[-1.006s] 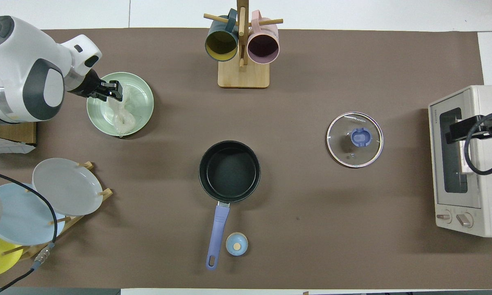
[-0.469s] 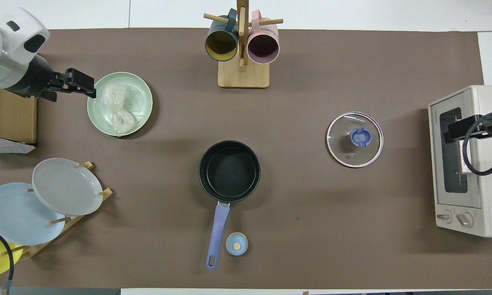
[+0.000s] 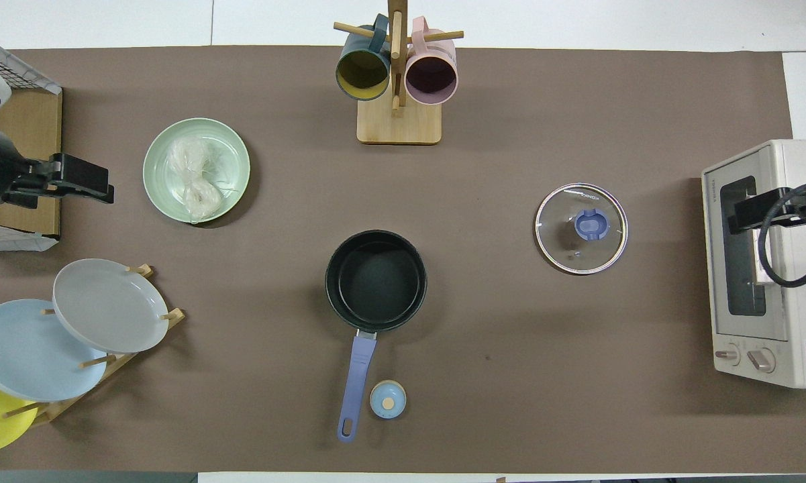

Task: Transfer vermicelli from pot to plate

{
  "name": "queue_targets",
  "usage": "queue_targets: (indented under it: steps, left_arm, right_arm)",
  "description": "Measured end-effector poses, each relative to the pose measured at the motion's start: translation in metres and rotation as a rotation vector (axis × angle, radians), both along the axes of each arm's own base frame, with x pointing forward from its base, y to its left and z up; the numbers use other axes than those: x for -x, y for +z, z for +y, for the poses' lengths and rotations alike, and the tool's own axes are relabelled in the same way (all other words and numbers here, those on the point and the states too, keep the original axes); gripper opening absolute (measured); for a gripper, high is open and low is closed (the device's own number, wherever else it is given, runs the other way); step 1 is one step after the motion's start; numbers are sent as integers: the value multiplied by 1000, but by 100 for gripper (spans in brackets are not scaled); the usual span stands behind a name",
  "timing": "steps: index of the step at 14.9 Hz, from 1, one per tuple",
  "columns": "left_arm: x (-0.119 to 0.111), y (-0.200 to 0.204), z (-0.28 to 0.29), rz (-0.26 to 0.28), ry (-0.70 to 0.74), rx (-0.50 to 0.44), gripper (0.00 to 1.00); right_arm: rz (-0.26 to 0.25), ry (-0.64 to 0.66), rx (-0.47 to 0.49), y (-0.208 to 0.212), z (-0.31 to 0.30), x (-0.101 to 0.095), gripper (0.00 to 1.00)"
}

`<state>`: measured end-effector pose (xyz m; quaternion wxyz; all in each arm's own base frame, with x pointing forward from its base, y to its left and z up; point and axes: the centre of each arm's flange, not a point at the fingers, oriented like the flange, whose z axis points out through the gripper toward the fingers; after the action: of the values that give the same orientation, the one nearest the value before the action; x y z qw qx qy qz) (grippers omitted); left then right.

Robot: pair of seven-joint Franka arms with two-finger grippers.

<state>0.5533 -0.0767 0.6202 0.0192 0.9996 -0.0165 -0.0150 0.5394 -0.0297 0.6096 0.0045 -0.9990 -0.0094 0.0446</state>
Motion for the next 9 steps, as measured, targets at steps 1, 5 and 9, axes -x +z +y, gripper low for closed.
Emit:
queue_targets:
  steps: [1,5,9]
  left_arm:
    - [4,-6,0,16,0,-3,100]
    - [15,-24,-7,61,-1,-13,100]
    - [22,-12,-12,65,4,-17,100]
  right_arm:
    - [0,0,0,0,0,0,100]
    - [-3,1,0,1,0,0,100]
    - [-3,3,0,2,2,0,100]
